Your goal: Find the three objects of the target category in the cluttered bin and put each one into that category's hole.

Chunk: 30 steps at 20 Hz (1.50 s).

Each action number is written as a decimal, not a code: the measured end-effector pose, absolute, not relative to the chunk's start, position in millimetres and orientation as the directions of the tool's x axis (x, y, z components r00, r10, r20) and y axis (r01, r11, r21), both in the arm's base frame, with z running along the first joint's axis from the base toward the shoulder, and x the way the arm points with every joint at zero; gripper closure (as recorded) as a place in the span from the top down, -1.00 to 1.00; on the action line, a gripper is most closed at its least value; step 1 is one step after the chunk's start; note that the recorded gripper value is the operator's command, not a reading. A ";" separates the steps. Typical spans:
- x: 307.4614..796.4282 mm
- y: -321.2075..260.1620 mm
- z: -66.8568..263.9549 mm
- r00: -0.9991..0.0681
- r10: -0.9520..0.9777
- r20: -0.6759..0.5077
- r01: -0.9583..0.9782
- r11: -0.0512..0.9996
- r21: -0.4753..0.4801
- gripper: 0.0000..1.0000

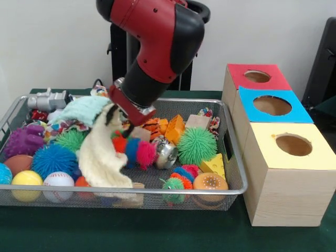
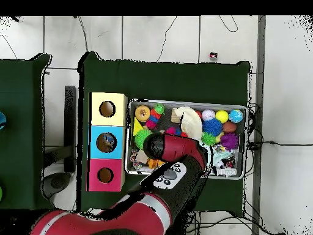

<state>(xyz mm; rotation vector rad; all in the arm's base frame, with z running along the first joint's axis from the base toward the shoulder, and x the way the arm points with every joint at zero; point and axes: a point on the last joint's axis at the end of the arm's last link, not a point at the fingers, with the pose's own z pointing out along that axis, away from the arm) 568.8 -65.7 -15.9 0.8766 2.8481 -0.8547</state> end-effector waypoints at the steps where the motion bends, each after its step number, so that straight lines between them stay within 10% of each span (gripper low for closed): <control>1: 565.4 -75.1 -16.9 -0.854 0.478 -0.206 0.508 0.680 -0.528 1.00; 30: 549.3 -208.3 -14.8 -0.844 0.391 -0.367 0.536 0.597 -0.597 1.00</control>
